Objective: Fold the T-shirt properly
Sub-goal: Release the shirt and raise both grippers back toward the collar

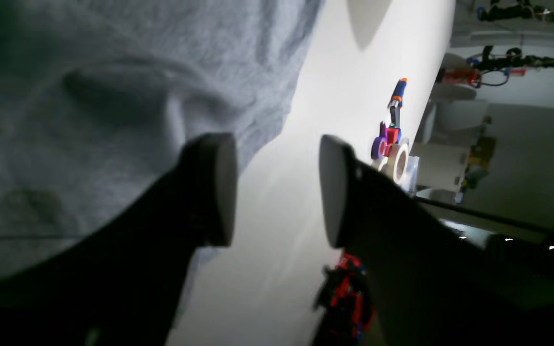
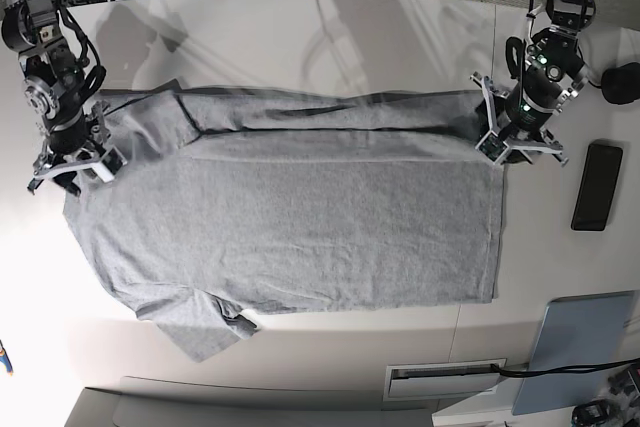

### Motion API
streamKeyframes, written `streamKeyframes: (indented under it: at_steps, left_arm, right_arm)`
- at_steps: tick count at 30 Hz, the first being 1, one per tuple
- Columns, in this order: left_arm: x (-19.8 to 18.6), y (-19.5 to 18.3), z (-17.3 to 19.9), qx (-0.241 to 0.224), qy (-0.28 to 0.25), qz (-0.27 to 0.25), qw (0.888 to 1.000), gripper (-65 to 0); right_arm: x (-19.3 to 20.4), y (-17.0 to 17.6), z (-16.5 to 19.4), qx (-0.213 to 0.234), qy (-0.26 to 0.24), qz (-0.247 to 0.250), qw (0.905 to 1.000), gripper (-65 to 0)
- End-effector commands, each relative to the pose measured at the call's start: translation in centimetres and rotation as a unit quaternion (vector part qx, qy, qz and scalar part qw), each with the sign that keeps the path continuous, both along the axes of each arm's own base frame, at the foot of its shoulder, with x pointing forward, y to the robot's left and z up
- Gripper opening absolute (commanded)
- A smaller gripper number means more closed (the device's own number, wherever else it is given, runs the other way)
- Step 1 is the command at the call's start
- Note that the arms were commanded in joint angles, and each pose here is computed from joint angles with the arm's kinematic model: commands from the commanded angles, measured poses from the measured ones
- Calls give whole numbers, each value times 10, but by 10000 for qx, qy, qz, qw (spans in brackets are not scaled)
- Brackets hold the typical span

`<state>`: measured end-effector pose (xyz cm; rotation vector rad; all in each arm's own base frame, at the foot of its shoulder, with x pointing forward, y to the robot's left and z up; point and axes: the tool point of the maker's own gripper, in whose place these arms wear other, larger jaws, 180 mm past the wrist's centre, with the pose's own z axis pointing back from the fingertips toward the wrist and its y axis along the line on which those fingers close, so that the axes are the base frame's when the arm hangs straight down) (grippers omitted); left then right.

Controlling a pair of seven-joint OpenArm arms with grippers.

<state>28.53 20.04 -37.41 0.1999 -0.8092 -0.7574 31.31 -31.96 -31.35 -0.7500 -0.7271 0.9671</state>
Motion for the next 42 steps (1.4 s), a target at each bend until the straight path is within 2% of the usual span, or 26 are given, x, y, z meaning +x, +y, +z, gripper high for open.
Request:
streamKeyframes:
  at_steps: [1, 4, 6, 10, 11, 12, 15, 18, 21, 24, 27, 33, 36, 42]
  left_arm:
    - [8, 5, 12, 28, -201, 38, 9998, -326]
    - [7, 7, 10, -34, -137, 174, 9997, -331]
    - [7, 5, 10, -405, -101, 441, 9982, -392]
    - [1, -11, 6, -1028, 43, 631, 9927, -632]
    - [-1, -16, 3, -1187, 111, 719, 9903, -650]
    - [-4, -22, -1, -1340, 200, 821, 9874, -650]
    - [-8, -39, -14, -1774, 344, 1160, 9767, -650]
    - [-16, -47, -38, -1983, 621, 1472, 9670, -650]
    - [-28, -46, -65, -2016, 981, 1736, 9590, -650]
    - [-41, -26, -80, -1829, 1209, 2148, 9517, -650]
    - [-56, -10, -84, -1712, 1424, 2288, 9477, -650]
    - [-99, -8, -87, -2169, 1966, 1979, 9355, -650]
    - [-123, -2, -90, -2206, 2219, 1946, 9296, -650]
    - [-167, -3, -95, -2259, 2601, 1829, 9208, -650]
  right_arm:
    - [8, -5, 16, -77, -204, -13, 9998, -371]
    - [4, -8, 11, 139, -100, -263, 9995, -371]
    - [1, -15, 10, 434, -169, -698, 9965, -390]
    - [-7, -28, 8, 710, -369, -1362, 9875, -571]
    - [-10, -31, 5, 722, -384, -1473, 9857, -618]
    - [-14, -34, -2, 718, -337, -1567, 9845, -650]
    - [-23, -41, -31, 858, -138, -1776, 9803, -650]
    - [-34, -43, -60, 1064, 70, -1991, 9742, -650]
    - [-49, -44, -86, 1237, 493, -2189, 9666, -650]
    - [-69, -53, -100, 1130, 782, -2398, 9610, -650]
    - [-85, -57, -104, 989, 932, -2331, 9629, -650]
    - [-114, -59, -106, 701, 1106, -2239, 9658, -650]
    - [-126, -60, -102, 392, 1076, -2154, 9698, -650]
    - [-151, -49, -100, 209, 1159, -2002, 9726, -650]
